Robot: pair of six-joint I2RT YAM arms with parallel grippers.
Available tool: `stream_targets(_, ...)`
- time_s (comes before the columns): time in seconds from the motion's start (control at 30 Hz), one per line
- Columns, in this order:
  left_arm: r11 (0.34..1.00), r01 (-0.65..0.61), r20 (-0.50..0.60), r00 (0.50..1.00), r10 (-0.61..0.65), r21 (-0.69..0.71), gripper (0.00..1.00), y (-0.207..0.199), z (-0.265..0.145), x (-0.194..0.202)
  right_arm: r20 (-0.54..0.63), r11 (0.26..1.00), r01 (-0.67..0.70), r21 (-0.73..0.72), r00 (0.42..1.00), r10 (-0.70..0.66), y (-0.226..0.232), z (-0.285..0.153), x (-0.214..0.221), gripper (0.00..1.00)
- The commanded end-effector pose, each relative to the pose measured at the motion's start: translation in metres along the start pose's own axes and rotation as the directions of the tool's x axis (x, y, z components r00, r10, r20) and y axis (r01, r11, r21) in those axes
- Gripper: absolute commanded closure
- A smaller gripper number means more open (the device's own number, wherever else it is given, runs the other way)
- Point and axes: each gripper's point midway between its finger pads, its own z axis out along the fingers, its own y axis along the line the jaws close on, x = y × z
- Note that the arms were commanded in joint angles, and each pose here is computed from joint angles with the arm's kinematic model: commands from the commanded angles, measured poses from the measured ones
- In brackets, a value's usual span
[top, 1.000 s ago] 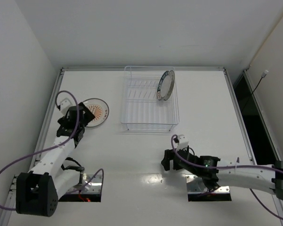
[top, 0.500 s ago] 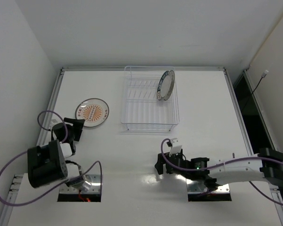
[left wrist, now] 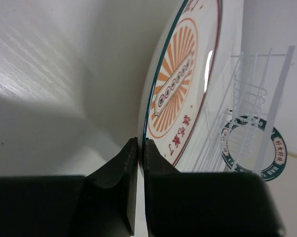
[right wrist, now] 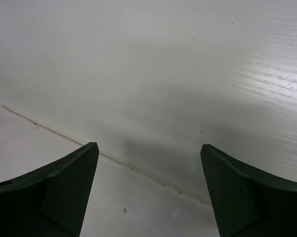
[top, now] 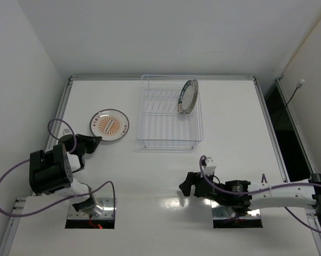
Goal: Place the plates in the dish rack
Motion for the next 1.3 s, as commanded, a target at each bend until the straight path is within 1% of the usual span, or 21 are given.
stream_targets(0.0, 0.98, -0.109, 0.085, 0.992, 0.096, 0.166, 1.0, -0.056, -0.017, -0.022, 0.015, 0.999, -0.017, -0.029, 1.0, 0.017, 0.012, -0.006, -0.005, 0.19)
stream_targets(0.03, 0.971, -0.133, 0.111, 0.987, 0.113, 0.199, 1.0, -0.07, -0.022, -0.027, 0.01, 0.999, -0.009, -0.032, 1.0, 0.009, 0.014, -0.008, -0.005, 0.19)
stream_targets(0.1, 0.951, -0.109, 0.089, 0.992, 0.087, 0.289, 1.0, -0.099, -0.035, -0.025, 0.006, 0.998, 0.033, -0.051, 0.999, -0.032, 0.025, -0.014, -0.009, 0.19)
stream_targets(0.13, 0.929, -0.076, 0.091, 0.995, 0.045, 0.363, 1.0, -0.124, -0.052, -0.022, 0.019, 0.996, 0.05, -0.072, 0.999, -0.049, 0.035, -0.019, -0.016, 0.19)
stream_targets(0.2, 0.887, -0.106, 0.129, 0.99, 0.053, 0.449, 1.0, -0.155, -0.073, -0.021, 0.044, 0.994, 0.059, -0.097, 0.998, -0.054, 0.048, -0.025, -0.027, 0.19)
stream_targets(0.23, 0.886, -0.106, 0.12, 0.991, 0.057, 0.451, 1.0, -0.163, -0.079, -0.018, 0.052, 0.99, 0.063, -0.126, 0.997, -0.057, 0.058, -0.03, -0.033, 0.19)
stream_targets(0.27, 0.849, -0.148, 0.149, 0.985, 0.084, 0.506, 1.0, -0.191, -0.097, -0.018, 0.087, 0.985, 0.045, -0.165, 0.996, -0.031, 0.075, -0.04, -0.05, 0.19)
stream_targets(0.3, 0.836, -0.175, 0.157, 0.982, 0.107, 0.52, 1.0, -0.201, -0.105, -0.015, 0.119, 0.981, 0.059, -0.185, 0.992, -0.037, 0.083, -0.045, -0.061, 0.19)
stream_targets(0.33, 0.858, -0.158, 0.141, 0.985, 0.101, 0.488, 1.0, -0.198, -0.105, -0.011, 0.149, 0.974, 0.041, -0.224, 0.989, -0.007, 0.098, -0.055, -0.076, 0.16)
stream_targets(0.37, 0.832, -0.192, 0.148, 0.98, 0.134, 0.52, 1.0, -0.217, -0.12, -0.003, 0.19, 0.968, 0.019, -0.252, 0.981, 0.03, 0.104, -0.063, -0.091, 0.13)
stream_targets(0.47, 0.831, -0.186, 0.066, 0.982, 0.178, 0.524, 1.0, -0.22, -0.125, 0.023, 0.292, 0.941, -0.048, -0.336, 0.944, 0.152, 0.119, -0.083, -0.129, 0.01)
stream_targets(0.5, 0.81, -0.187, 0.02, 0.977, 0.213, 0.556, 1.0, -0.225, -0.131, 0.04, 0.321, 0.909, -0.086, -0.408, 0.918, 0.231, 0.13, -0.095, -0.146, 0.0)
stream_targets(0.6, 0.779, -0.195, -0.045, 0.961, 0.275, 0.597, 1.0, -0.23, -0.141, 0.066, 0.444, 0.866, -0.088, -0.492, 0.83, 0.337, 0.126, -0.112, -0.181, 0.0)
stream_targets(0.7, 0.731, -0.202, -0.102, 0.932, 0.349, 0.652, 1.0, -0.223, -0.15, 0.097, 0.515, 0.866, -0.076, -0.494, 0.777, 0.362, 0.121, -0.124, -0.203, 0.0)
stream_targets(0.77, 0.698, -0.175, -0.118, 0.929, 0.35, 0.695, 1.0, -0.228, -0.162, 0.106, 0.555, 0.884, -0.013, -0.467, 0.774, 0.304, 0.124, -0.125, -0.208, 0.0)
stream_targets(0.9, 0.668, -0.121, -0.186, 0.91, 0.37, 0.734, 1.0, -0.225, -0.178, 0.135, 0.573, 0.903, 0.033, -0.428, 0.783, 0.243, 0.139, -0.124, -0.219, 0.0)
stream_targets(1.0, 0.653, -0.114, -0.177, 0.915, 0.363, 0.748, 1.0, -0.23, -0.188, 0.141, 0.564, 0.914, 0.068, -0.401, 0.804, 0.187, 0.149, -0.113, -0.222, 0.0)
stream_targets(1.07, 0.627, -0.128, -0.155, 0.913, 0.376, 0.768, 1.0, -0.238, -0.199, 0.144, 0.551, 0.933, 0.079, -0.35, 0.824, 0.136, 0.148, -0.09, -0.22, 0.0)
stream_targets(1.1, 0.644, -0.132, -0.172, 0.906, 0.387, 0.754, 1.0, -0.234, -0.197, 0.148, 0.531, 0.923, 0.087, -0.374, 0.836, 0.136, 0.155, -0.086, -0.22, 0.0)
stream_targets(1.2, 0.639, -0.146, -0.169, 0.898, 0.405, 0.755, 1.0, -0.236, -0.201, 0.15, 0.5, 0.912, 0.078, -0.403, 0.854, 0.148, 0.158, -0.067, -0.223, 0.0)
stream_targets(1.27, 0.639, -0.132, -0.19, 0.892, 0.409, 0.758, 1.0, -0.236, -0.203, 0.154, 0.528, 0.893, 0.081, -0.444, 0.829, 0.187, 0.158, -0.065, -0.238, 0.0)
